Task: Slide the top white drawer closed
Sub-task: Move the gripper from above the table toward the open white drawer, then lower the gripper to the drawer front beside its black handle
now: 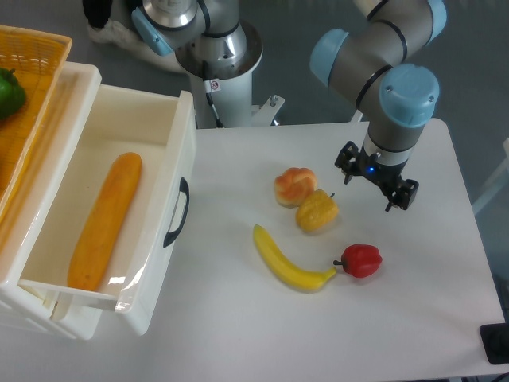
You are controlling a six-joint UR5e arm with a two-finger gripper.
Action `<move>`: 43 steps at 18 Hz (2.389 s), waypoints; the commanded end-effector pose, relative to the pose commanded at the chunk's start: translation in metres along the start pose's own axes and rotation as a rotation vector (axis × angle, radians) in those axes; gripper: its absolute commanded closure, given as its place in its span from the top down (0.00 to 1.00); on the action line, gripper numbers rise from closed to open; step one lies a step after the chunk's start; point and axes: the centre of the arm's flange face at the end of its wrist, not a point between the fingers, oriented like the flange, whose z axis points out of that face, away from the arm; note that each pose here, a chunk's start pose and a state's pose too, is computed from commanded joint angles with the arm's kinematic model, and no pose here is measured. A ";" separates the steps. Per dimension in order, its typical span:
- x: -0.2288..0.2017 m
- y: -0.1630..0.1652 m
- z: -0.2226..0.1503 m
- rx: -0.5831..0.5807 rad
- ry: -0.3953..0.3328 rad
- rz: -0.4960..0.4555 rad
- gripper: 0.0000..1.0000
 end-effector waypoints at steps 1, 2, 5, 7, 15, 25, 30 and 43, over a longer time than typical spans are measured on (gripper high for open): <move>0.004 -0.005 0.001 -0.005 0.005 -0.043 0.56; 0.009 -0.013 0.003 -0.008 0.014 -0.079 0.36; 0.024 -0.039 0.004 -0.012 0.021 -0.232 0.00; 0.033 -0.060 0.003 -0.011 0.018 -0.347 0.00; 0.062 -0.118 -0.014 0.269 0.228 -0.533 0.00; 0.108 -0.159 -0.021 0.279 0.520 -0.577 0.00; 0.128 -0.169 -0.021 0.247 0.577 -0.564 0.00; 0.157 -0.183 -0.046 0.272 0.620 -0.545 0.00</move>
